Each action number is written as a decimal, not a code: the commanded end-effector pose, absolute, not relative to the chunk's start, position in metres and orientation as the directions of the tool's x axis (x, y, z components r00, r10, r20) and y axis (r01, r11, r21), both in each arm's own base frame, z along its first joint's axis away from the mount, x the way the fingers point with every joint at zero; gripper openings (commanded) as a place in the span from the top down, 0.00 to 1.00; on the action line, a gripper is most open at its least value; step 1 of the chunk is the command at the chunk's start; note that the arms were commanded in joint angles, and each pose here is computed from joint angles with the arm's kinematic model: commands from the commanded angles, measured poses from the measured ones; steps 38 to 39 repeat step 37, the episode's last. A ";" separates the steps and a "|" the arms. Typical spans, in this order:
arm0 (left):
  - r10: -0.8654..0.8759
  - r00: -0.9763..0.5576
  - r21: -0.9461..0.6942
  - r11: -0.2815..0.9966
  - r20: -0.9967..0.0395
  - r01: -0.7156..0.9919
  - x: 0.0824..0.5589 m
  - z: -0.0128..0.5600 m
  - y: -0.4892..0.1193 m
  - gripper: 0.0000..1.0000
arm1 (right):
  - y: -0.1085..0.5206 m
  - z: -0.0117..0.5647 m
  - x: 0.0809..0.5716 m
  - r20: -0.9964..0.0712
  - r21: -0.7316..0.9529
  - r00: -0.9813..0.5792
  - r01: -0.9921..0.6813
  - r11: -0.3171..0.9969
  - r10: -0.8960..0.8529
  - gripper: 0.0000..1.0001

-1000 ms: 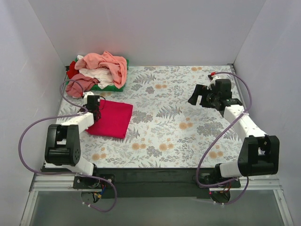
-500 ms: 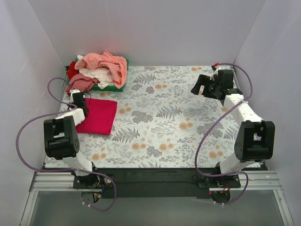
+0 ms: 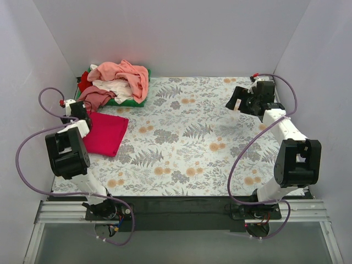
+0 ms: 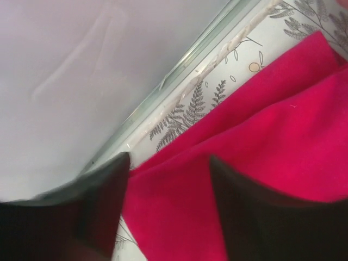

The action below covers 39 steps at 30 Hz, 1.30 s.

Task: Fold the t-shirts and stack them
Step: Neatly place the folded tshirt to the corner, then reset both grippers

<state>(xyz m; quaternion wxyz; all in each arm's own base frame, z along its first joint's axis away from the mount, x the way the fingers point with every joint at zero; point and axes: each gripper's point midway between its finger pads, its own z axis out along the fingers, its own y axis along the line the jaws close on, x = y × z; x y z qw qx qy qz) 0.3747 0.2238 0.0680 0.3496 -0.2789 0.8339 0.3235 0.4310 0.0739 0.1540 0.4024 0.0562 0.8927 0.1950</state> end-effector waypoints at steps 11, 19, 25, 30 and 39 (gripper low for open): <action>-0.643 -0.121 -0.518 0.702 -0.757 -0.489 0.397 0.227 0.108 0.09 | 0.050 0.162 0.412 -0.741 0.344 -0.609 0.018 0.939 0.283 0.02; -0.699 -0.086 -0.613 0.673 -0.710 -0.415 0.401 0.220 0.054 0.07 | 0.022 0.155 0.415 -0.768 0.264 -0.563 0.156 0.952 0.306 0.02; -0.679 -0.117 -0.590 0.700 -0.725 -0.403 0.429 0.194 0.032 0.07 | 0.007 0.147 0.420 -0.790 0.219 -0.531 0.221 0.950 0.306 0.02; -0.657 -0.104 -0.565 0.709 -0.747 -0.421 0.442 0.186 0.033 0.06 | 0.005 0.139 0.425 -0.793 0.215 -0.528 0.227 0.950 0.305 0.02; -0.642 -0.109 -0.543 0.716 -0.759 -0.439 0.448 0.178 0.036 0.06 | 0.006 0.147 0.428 -0.825 0.236 -0.471 0.213 0.948 0.311 0.02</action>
